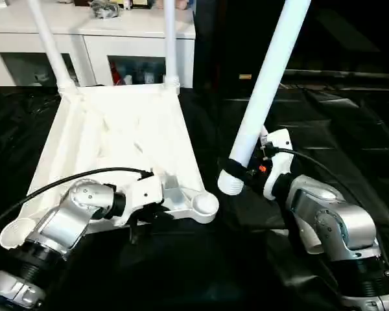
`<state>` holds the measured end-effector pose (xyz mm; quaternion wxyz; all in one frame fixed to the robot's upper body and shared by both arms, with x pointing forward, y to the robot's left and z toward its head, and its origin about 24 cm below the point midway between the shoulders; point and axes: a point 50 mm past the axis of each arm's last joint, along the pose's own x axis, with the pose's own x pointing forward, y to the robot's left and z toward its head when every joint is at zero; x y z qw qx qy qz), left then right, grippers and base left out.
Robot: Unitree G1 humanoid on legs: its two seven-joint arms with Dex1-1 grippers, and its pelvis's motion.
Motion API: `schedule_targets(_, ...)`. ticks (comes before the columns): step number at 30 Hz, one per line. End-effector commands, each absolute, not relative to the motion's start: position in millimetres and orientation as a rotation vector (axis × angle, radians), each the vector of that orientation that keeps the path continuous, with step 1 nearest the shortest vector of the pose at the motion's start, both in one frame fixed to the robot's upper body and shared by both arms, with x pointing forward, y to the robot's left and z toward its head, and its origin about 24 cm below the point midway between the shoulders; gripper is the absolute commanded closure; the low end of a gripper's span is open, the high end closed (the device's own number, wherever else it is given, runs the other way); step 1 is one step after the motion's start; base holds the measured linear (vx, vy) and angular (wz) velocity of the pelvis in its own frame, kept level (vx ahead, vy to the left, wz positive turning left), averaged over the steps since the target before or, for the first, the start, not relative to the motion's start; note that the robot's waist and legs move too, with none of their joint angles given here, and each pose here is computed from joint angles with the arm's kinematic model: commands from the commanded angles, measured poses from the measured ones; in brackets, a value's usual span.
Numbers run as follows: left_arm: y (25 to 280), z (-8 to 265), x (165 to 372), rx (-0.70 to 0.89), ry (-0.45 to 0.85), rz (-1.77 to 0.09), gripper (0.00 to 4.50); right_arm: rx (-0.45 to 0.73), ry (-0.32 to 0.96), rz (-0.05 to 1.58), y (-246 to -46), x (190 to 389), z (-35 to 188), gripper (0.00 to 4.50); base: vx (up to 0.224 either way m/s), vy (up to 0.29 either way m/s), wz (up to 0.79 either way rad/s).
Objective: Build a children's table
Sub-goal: Insert table leg to table base
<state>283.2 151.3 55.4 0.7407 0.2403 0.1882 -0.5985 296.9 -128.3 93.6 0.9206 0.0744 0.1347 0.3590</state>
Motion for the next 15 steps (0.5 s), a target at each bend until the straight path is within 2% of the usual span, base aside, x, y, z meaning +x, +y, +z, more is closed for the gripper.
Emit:
schedule_targets(1, 153, 63, 288, 0.561, 0.386, -1.310, 3.51, 0.128, 0.251, 0.735, -129.7, 297.6, 100, 2.59, 0.000, 0.000, 0.00)
schedule_targets(15, 174, 65, 286, 0.577, 0.430, -1.292, 3.49, 0.128, 0.253, 0.745, -127.9, 297.5, 100, 2.59, 0.000, 0.000, 0.00)
